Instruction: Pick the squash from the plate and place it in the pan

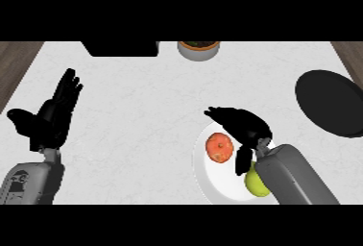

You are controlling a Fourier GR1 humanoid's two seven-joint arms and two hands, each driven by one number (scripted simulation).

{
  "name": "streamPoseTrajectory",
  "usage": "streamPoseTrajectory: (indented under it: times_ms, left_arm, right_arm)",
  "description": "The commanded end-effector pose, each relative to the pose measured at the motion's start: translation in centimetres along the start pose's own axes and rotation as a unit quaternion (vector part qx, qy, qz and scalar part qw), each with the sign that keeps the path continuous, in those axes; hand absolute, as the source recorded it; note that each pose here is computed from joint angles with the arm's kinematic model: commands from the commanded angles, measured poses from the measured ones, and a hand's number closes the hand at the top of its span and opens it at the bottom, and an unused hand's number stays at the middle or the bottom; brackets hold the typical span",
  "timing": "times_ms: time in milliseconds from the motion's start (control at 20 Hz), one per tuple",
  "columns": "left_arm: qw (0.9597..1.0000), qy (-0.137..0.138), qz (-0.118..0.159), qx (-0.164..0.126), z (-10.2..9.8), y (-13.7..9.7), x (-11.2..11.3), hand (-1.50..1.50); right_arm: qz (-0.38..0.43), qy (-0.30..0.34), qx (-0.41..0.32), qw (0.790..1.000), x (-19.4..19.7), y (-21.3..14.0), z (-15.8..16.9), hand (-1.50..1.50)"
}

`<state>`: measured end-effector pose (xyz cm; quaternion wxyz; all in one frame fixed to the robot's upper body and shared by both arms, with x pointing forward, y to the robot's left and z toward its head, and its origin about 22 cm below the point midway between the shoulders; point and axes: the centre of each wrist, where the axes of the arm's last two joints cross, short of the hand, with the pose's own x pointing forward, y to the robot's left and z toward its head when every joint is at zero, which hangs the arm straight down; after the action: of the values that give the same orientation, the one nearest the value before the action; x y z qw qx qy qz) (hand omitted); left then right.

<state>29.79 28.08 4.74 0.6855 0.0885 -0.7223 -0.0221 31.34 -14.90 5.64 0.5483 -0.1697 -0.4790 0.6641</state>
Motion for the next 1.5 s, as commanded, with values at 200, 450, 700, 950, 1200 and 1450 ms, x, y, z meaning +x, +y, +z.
streamPoseTrajectory:
  times_ms: [200,450,700,950,1200,1450]
  left_arm:
    - [1.0000,-0.002,-0.003,0.004,-0.2,-0.7,1.0,0.00]
    - [0.9999,-0.001,-0.009,0.005,-1.0,-0.8,-0.2,0.00]
    - [0.9999,-0.004,0.000,0.010,0.3,1.8,-0.1,0.00]
    - [1.0000,-0.003,0.000,0.000,-0.5,-0.5,1.9,0.00]
    - [1.0000,0.000,0.007,0.007,-0.4,-1.4,0.4,0.00]
    - [0.9998,-0.009,-0.009,-0.012,0.8,-0.7,1.9,0.00]
  right_arm:
    - [0.020,0.014,0.016,1.000,0.6,0.8,-2.5,-1.50]
    - [0.024,0.017,0.033,0.999,0.5,3.0,-2.3,-1.50]
    - [0.021,0.014,0.062,0.998,-2.0,4.1,-3.7,-1.50]
    - [0.050,-0.054,0.065,0.995,-0.9,5.3,-4.6,1.50]
    - [0.057,-0.053,0.057,0.995,0.4,3.6,-3.4,1.50]
    - [-0.018,0.066,0.022,0.997,0.6,4.9,-5.8,1.50]
